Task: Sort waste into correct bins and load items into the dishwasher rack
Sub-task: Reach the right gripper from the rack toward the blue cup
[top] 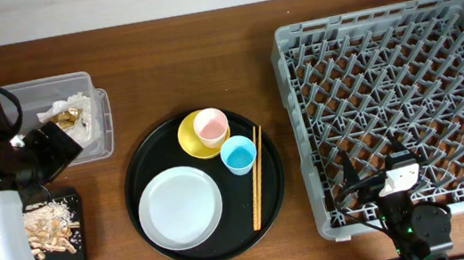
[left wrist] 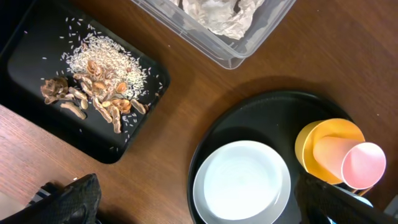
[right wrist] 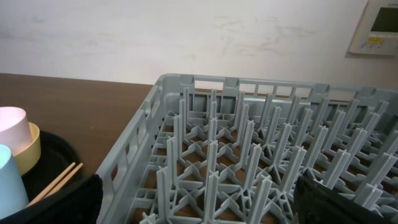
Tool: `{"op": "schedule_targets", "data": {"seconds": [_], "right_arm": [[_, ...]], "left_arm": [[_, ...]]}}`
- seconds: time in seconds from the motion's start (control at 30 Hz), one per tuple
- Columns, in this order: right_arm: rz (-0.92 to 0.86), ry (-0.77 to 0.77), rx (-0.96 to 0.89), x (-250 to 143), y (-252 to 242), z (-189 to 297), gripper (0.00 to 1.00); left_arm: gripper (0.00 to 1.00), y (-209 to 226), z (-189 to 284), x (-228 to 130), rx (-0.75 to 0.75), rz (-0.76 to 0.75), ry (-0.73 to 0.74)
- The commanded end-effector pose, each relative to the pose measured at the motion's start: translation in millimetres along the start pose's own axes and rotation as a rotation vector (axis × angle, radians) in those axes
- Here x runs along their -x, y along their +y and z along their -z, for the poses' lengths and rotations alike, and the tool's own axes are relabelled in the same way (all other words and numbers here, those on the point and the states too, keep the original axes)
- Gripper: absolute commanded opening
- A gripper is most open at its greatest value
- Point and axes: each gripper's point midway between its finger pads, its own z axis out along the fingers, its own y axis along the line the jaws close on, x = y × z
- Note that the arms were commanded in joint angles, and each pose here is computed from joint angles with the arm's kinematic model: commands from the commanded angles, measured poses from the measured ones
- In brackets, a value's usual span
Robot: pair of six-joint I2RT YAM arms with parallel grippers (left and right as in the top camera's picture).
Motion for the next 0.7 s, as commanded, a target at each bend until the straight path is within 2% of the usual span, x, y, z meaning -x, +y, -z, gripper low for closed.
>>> {"op": "schedule_targets", "data": {"seconds": [0.0, 0.07, 0.17, 0.2, 0.3, 0.37, 0.43, 0.57, 0.67], "right_arm": [[0.006, 0.005, -0.015, -3, -3, 0, 0.98], [0.006, -0.002, -0.004, -1, -1, 0, 0.98], [-0.195, -0.018, 0.361, 10, 60, 11, 0.98], [-0.296, 0.007, 0.54, 15, 87, 24, 0.98], [-0.547, 0.129, 0.87, 27, 129, 61, 0.98], [-0.724, 0.164, 0.872, 39, 128, 62, 0.98], [-0.87, 0.108, 0.826, 60, 116, 56, 0.98], [-0.869, -0.263, 0.83, 134, 91, 73, 0.98], [-0.925, -0.422, 0.74, 170, 65, 79, 0.98]], "left_arm": [[0.99, -1, 3, 1, -0.013, 0.01, -0.005], [0.99, -1, 3, 1, -0.013, 0.01, -0.005], [0.99, -1, 3, 1, -0.013, 0.01, -0.005], [0.99, -1, 3, 1, -0.013, 0.01, -0.005], [0.99, -1, 3, 1, -0.013, 0.01, -0.005], [0.99, -1, 3, 1, -0.013, 0.01, -0.005], [0.99, -1, 3, 1, -0.013, 0.01, -0.005], [0.99, -1, 3, 1, -0.013, 0.01, -0.005], [0.99, -1, 3, 1, -0.013, 0.01, -0.005]]}}
